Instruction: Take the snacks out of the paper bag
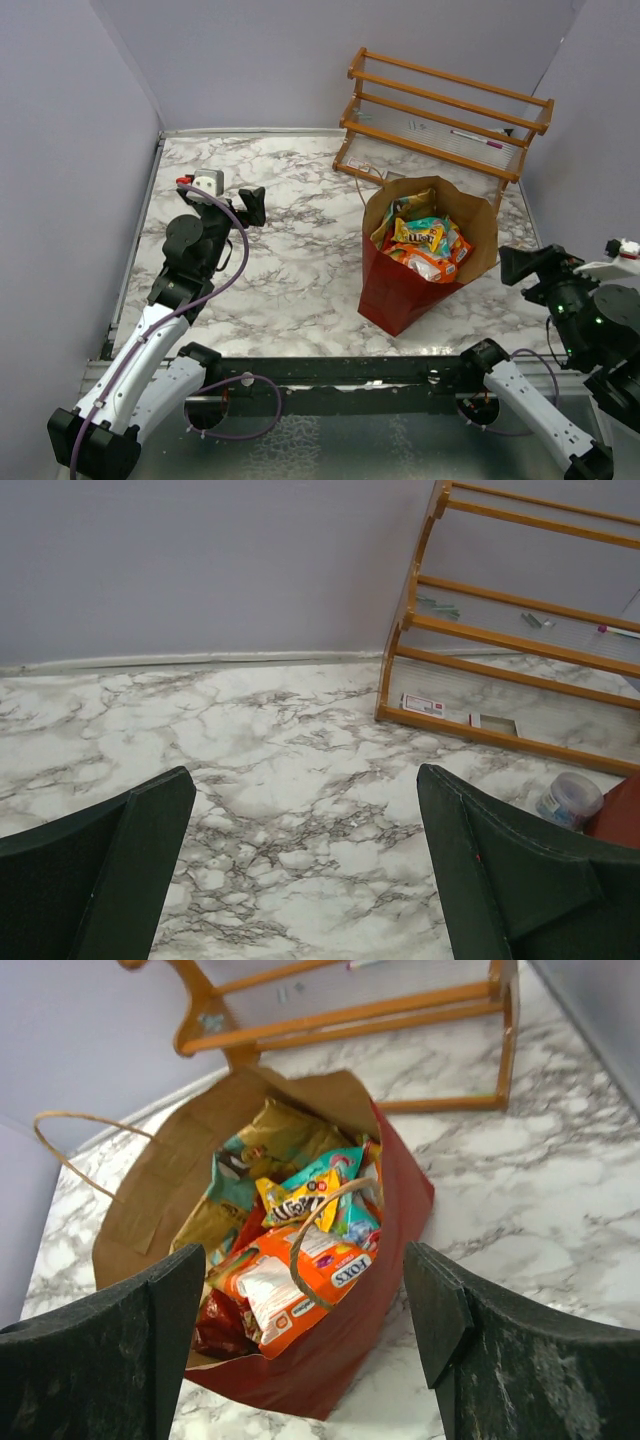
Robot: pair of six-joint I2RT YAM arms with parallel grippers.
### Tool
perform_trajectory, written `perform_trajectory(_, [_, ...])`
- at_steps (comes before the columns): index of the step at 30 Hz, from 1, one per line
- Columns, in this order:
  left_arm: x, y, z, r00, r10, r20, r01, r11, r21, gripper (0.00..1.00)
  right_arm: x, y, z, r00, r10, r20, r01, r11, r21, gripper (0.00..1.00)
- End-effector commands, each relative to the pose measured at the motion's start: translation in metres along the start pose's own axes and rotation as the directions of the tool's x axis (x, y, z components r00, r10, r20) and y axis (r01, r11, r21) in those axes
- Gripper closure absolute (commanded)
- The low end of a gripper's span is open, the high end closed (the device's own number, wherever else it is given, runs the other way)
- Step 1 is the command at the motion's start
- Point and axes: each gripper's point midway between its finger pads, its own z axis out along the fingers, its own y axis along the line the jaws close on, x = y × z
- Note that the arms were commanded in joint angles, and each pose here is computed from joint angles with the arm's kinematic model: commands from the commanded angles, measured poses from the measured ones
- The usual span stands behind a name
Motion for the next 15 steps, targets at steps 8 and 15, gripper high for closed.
perform_trajectory(8, [-0.006,0.001,0.003,1.000,0.003,0.008,-0.003,1.000,-0.015,0.03,0.043,0.038,0.049,0.986,0.165,-0.038,-0.168,0.979,-0.114,0.27])
perform_trajectory(15, [-0.003,0.000,0.004,1.000,0.004,0.000,-0.004,1.000,-0.012,0.03,0.032,0.055,0.071,0.977,0.200,0.080,-0.181,0.963,-0.198,0.42])
